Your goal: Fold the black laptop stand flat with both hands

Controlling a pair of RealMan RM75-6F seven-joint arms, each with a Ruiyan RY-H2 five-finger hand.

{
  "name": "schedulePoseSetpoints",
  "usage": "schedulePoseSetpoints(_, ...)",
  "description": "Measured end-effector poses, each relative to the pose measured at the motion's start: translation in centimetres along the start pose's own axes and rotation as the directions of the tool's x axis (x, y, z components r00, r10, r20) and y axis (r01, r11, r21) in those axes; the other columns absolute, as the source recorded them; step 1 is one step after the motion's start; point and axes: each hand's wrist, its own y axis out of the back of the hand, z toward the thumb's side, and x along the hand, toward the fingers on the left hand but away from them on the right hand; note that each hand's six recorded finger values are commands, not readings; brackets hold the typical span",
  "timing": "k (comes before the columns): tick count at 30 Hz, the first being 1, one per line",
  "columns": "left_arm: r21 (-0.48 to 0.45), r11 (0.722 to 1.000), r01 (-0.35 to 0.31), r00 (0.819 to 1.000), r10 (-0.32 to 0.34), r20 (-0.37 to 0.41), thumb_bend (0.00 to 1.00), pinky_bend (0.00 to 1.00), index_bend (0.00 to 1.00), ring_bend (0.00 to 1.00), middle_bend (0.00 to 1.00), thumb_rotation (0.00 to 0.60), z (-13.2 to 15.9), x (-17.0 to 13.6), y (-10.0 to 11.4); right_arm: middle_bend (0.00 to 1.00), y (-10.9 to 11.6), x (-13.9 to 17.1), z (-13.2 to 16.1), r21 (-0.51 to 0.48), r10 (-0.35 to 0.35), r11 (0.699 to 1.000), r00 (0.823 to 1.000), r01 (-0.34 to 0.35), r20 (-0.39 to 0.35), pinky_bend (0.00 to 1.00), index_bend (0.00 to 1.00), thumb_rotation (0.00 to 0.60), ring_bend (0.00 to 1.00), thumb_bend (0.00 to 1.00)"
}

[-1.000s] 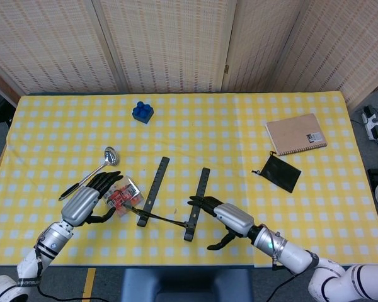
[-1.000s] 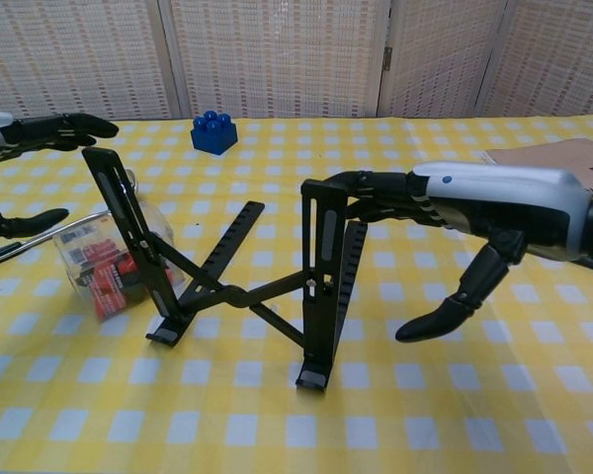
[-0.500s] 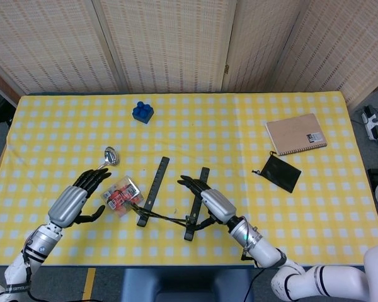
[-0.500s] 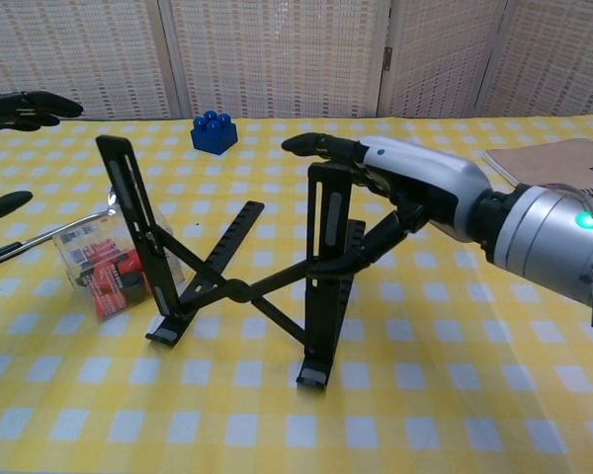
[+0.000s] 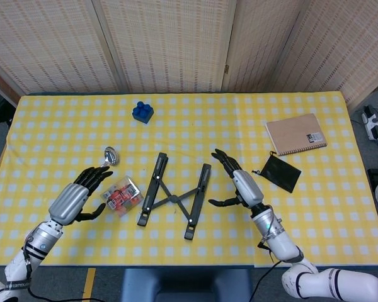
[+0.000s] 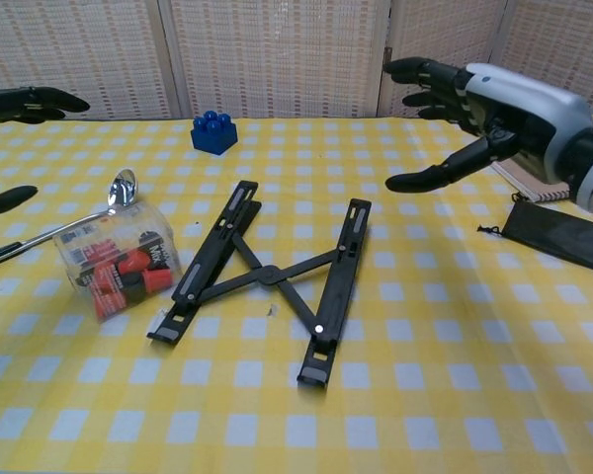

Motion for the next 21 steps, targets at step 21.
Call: schedulePoseSetpoints(21, 0.215, 0.974, 0.065, 0.994, -0.083, 0.077, 0.26, 0.0, 0.07, 0.0, 0.02, 0.6, 3.5, 4.4, -4.2, 0.0, 1.7, 3.7, 2.1, 0.063, 0.081, 0.995, 0.992, -0.076, -0.092, 0.0, 0.0, 0.6, 0.04, 0.16)
